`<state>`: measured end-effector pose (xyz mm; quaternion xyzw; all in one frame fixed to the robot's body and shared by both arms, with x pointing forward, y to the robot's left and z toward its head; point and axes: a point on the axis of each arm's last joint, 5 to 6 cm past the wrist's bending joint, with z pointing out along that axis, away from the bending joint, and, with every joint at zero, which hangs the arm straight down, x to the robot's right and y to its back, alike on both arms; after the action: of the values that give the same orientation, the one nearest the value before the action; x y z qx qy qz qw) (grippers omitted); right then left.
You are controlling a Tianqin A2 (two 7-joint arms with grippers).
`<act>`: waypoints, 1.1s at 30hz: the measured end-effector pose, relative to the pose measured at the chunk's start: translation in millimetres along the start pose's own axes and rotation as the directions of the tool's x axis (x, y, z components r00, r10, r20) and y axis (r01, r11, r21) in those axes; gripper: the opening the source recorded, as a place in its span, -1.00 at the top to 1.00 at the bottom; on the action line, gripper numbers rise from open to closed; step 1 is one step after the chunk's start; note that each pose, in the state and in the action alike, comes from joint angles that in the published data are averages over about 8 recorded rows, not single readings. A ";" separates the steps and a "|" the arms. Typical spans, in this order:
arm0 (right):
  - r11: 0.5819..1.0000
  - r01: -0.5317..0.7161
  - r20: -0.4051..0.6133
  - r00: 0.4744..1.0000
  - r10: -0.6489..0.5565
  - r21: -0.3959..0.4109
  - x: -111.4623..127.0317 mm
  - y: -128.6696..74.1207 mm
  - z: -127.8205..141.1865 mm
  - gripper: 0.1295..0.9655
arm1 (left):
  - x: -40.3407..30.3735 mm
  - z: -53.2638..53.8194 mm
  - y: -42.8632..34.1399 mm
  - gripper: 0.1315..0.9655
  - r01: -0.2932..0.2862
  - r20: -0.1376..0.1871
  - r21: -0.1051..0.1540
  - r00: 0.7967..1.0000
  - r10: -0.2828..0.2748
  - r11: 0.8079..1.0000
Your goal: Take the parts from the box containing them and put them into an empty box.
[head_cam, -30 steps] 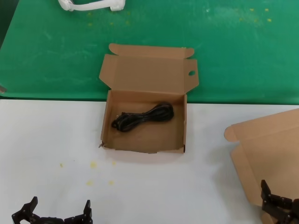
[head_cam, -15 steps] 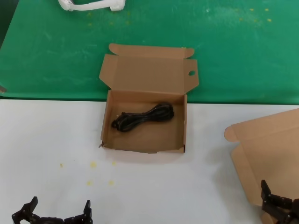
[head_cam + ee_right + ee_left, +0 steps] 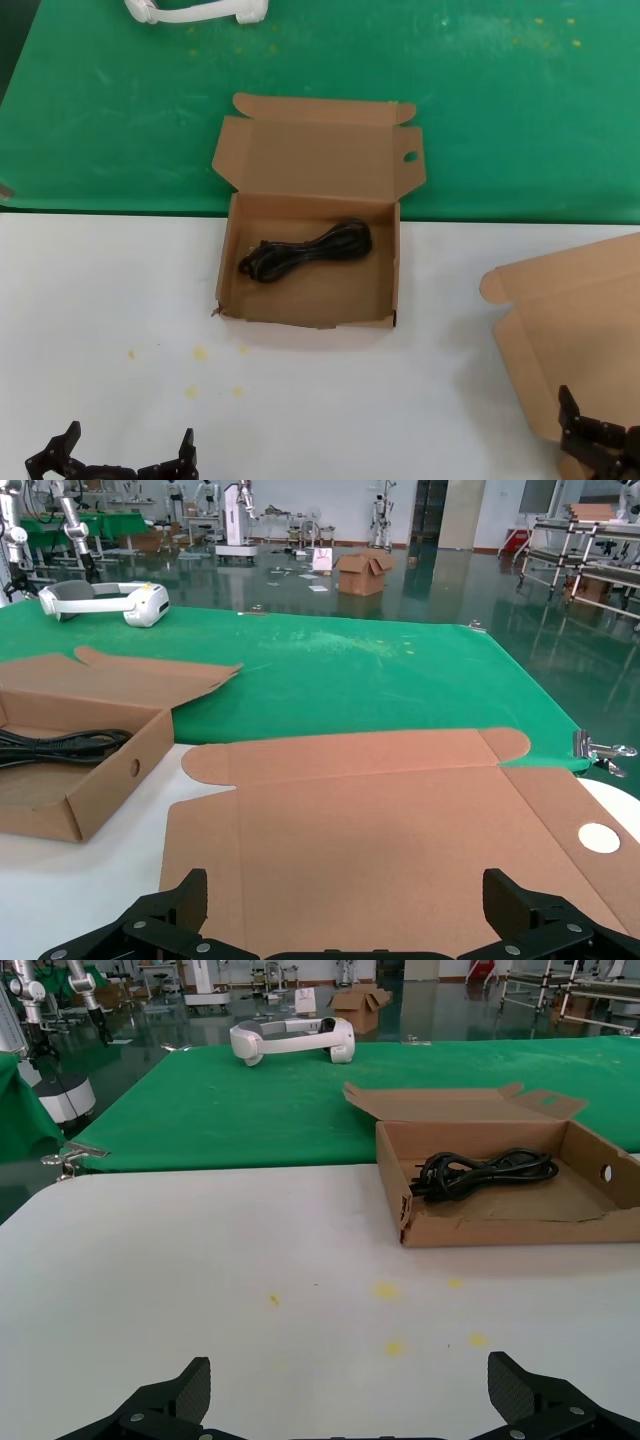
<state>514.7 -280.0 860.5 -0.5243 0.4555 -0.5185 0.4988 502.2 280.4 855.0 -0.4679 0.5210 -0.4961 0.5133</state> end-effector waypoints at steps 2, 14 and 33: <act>1.000 0.000 0.000 1.000 0.000 0.000 0.0 0.0 0.0 -1.00 | 0.0 0.0 0.0 -1.00 0.000 0.000 0.000 1.000 0.000 1.000; 1.000 0.000 0.000 1.000 0.000 0.000 0.0 0.0 0.0 -1.00 | 0.0 0.0 0.0 -1.00 0.000 0.000 0.000 1.000 0.000 1.000; 1.000 0.000 0.000 1.000 0.000 0.000 0.0 0.0 0.0 -1.00 | 0.0 0.0 0.0 -1.00 0.000 0.000 0.000 1.000 0.000 1.000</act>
<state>514.7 -280.0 860.5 -0.5243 0.4555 -0.5185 0.4988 502.2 280.4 855.0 -0.4679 0.5210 -0.4961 0.5133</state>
